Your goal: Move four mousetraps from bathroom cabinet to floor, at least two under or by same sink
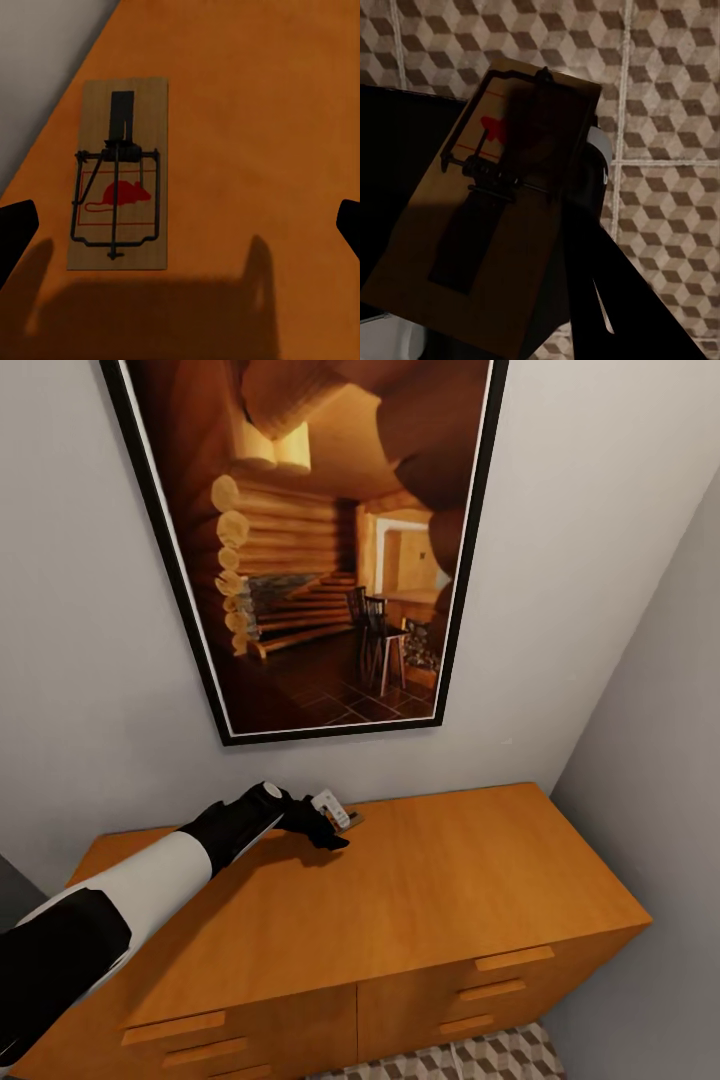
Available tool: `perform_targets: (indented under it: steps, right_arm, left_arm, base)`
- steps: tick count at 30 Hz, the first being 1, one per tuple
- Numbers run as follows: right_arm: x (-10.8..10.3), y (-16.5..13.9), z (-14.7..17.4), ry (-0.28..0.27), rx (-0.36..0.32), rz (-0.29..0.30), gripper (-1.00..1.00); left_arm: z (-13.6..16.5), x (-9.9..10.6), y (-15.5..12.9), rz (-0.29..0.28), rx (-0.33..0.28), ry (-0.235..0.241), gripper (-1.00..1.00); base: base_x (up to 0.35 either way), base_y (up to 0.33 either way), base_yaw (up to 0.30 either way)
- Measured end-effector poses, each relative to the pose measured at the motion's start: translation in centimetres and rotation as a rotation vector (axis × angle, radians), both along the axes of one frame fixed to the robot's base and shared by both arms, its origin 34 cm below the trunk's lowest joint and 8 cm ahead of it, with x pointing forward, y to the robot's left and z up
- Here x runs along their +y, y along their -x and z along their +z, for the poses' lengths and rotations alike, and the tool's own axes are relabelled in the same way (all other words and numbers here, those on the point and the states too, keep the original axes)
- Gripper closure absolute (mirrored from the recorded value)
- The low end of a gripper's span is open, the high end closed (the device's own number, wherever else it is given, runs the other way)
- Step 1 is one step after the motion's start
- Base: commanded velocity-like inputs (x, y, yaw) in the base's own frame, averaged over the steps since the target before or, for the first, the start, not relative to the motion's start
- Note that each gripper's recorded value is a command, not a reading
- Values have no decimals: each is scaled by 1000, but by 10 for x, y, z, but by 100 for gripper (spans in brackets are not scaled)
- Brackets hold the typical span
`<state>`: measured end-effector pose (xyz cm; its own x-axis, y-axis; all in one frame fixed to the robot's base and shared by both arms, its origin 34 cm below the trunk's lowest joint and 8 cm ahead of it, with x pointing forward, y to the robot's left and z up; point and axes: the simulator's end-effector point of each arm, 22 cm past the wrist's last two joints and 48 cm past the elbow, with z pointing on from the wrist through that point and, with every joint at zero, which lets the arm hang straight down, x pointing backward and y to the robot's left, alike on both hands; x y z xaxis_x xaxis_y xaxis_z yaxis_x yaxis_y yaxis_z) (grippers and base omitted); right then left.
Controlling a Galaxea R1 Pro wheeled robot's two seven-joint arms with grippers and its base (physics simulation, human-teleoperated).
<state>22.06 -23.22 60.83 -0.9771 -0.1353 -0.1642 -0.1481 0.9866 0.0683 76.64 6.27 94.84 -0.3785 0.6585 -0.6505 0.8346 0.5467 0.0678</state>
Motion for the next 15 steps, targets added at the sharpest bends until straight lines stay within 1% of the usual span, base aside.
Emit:
perform_targets:
  steps: [4, 9, 15]
  right_arm:
    - [2, -4, 1, -4, -19, 7, 100]
    - [11, -5, 1, -15, -22, 8, 100]
    - [15, -4, 1, -19, -20, 7, 100]
  left_arm:
    - [0, 0, 0, 0, 0, 0, -100]
    - [0, -1, 0, -1, 0, 1, -100]
    - [-1, -1, 0, -1, 2, 1, -100]
  base:
    - [0, 0, 0]
    - [0, 0, 0]
    - [0, 0, 0]
